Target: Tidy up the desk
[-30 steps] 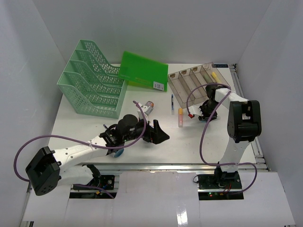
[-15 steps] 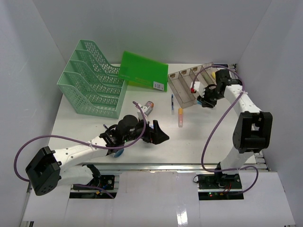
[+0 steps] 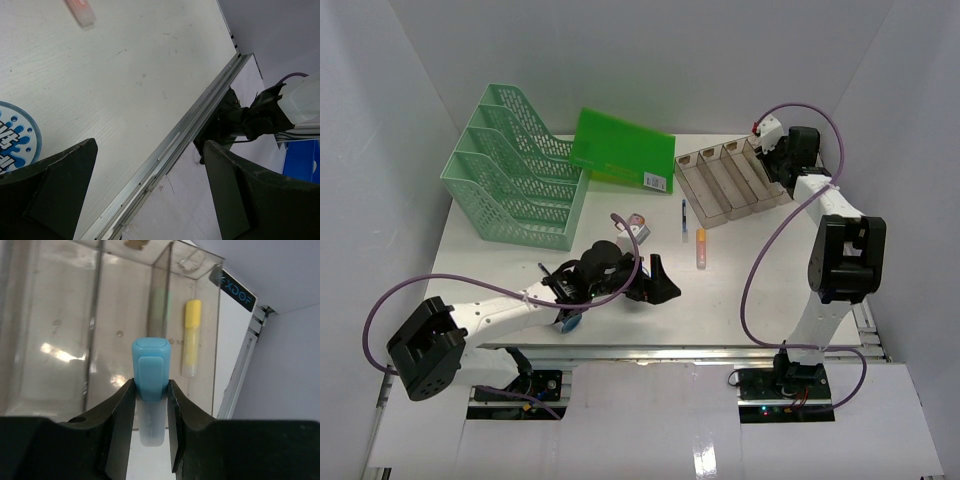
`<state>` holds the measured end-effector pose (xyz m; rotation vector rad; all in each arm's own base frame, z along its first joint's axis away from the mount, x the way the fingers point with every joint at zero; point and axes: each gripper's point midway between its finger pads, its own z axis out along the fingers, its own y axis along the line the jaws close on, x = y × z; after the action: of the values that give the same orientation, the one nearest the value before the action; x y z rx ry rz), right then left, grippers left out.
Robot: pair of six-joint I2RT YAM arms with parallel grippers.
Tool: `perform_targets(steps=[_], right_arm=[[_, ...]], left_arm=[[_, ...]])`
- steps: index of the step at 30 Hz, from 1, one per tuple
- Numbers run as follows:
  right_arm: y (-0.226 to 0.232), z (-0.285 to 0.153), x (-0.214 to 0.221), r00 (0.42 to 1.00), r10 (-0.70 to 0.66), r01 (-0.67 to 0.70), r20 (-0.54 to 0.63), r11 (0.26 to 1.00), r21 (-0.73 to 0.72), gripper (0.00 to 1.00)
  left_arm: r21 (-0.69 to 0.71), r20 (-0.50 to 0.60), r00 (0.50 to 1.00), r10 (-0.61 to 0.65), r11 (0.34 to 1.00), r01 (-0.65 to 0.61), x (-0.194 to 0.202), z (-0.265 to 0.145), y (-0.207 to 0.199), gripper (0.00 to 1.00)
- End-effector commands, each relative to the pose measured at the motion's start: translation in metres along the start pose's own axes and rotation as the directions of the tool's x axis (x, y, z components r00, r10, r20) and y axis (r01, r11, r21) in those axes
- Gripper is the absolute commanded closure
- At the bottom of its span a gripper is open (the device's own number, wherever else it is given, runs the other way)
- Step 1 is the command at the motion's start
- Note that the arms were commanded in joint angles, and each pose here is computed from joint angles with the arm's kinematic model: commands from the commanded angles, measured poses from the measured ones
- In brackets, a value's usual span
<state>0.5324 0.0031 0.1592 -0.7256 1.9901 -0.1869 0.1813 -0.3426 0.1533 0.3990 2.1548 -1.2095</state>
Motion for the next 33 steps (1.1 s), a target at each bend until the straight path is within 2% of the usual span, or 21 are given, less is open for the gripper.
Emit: perform_targets(steps=[1, 4, 8, 10, 13, 17, 20, 23, 25, 27, 29, 30, 31, 32, 33], right_arm=[[-0.070, 0.018, -0.031, 0.994, 0.060, -0.081, 0.095, 0.968, 0.239, 0.92], [-0.086, 0.037, -0.026, 0.993, 0.082, -0.103, 0.085, 0.955, 0.280, 0.92], [-0.089, 0.051, -0.026, 0.993, 0.071, -0.094, 0.093, 0.959, 0.267, 0.89], [-0.087, 0.055, -0.025, 0.993, 0.068, -0.089, 0.091, 0.963, 0.255, 0.83], [-0.080, 0.061, -0.018, 0.995, 0.056, -0.073, 0.080, 0.971, 0.229, 0.71], [-0.070, 0.060, -0.018, 0.995, 0.045, -0.061, 0.090, 0.980, 0.187, 0.47], [-0.068, 0.052, -0.018, 0.994, 0.048, -0.064, 0.094, 0.982, 0.175, 0.25], [-0.061, 0.036, -0.022, 0.993, 0.057, -0.071, 0.101, 0.988, 0.140, 0.20], [-0.053, 0.016, -0.034, 0.991, 0.062, -0.073, 0.122, 0.994, 0.085, 0.18], [-0.002, -0.011, -0.033, 0.991, 0.091, -0.073, 0.101, 0.982, -0.173, 0.16], [0.042, -0.048, -0.040, 0.986, 0.088, -0.025, 0.144, 0.921, -0.389, 0.10], [0.057, -0.074, -0.056, 0.972, 0.105, 0.003, 0.209, 0.888, -0.460, 0.10], [0.084, -0.086, -0.037, 0.974, 0.143, -0.028, 0.175, 0.846, -0.532, 0.10], [0.081, -0.101, -0.048, 0.969, 0.141, -0.015, 0.205, 0.856, -0.517, 0.10], [0.107, -0.112, -0.030, 0.967, 0.182, -0.047, 0.177, 0.814, -0.579, 0.10]], left_arm=[[0.023, 0.029, 0.999, 0.023, 0.999, -0.024, -0.017, 0.005, -0.012, 0.02], [0.012, 0.020, 1.000, 0.024, 1.000, -0.024, -0.016, 0.010, -0.010, 0.02], [0.000, 0.011, 1.000, 0.023, 1.000, -0.023, -0.016, 0.017, -0.006, 0.02], [0.001, 0.010, 1.000, 0.022, 1.000, -0.022, -0.016, 0.021, -0.006, 0.02], [-0.011, -0.009, 1.000, 0.012, 1.000, -0.012, -0.013, 0.032, -0.001, 0.02], [-0.013, -0.022, 1.000, -0.007, 1.000, 0.007, -0.016, 0.044, -0.001, 0.05], [-0.024, -0.031, 0.999, -0.013, 1.000, 0.013, -0.018, 0.052, -0.001, 0.06], [-0.033, -0.031, 0.999, -0.018, 0.999, 0.017, -0.024, 0.061, -0.002, 0.06], [-0.055, -0.039, 0.999, -0.025, 0.998, 0.022, -0.023, 0.066, 0.002, 0.06], [-0.080, -0.037, 0.999, -0.031, 0.996, 0.028, -0.029, 0.073, 0.004, 0.07], [-0.134, -0.065, 0.997, -0.048, 0.990, 0.039, -0.023, 0.082, 0.016, 0.08], [-0.159, -0.061, 0.997, -0.052, 0.986, 0.042, -0.025, 0.086, 0.020, 0.10], [-0.191, -0.074, 0.995, -0.060, 0.980, 0.045, -0.028, 0.089, 0.021, 0.12], [-0.208, -0.090, 0.994, -0.069, 0.977, 0.049, -0.022, 0.093, 0.027, 0.13], [-0.247, -0.089, 0.994, -0.069, 0.968, 0.045, -0.028, 0.097, 0.028, 0.15]])
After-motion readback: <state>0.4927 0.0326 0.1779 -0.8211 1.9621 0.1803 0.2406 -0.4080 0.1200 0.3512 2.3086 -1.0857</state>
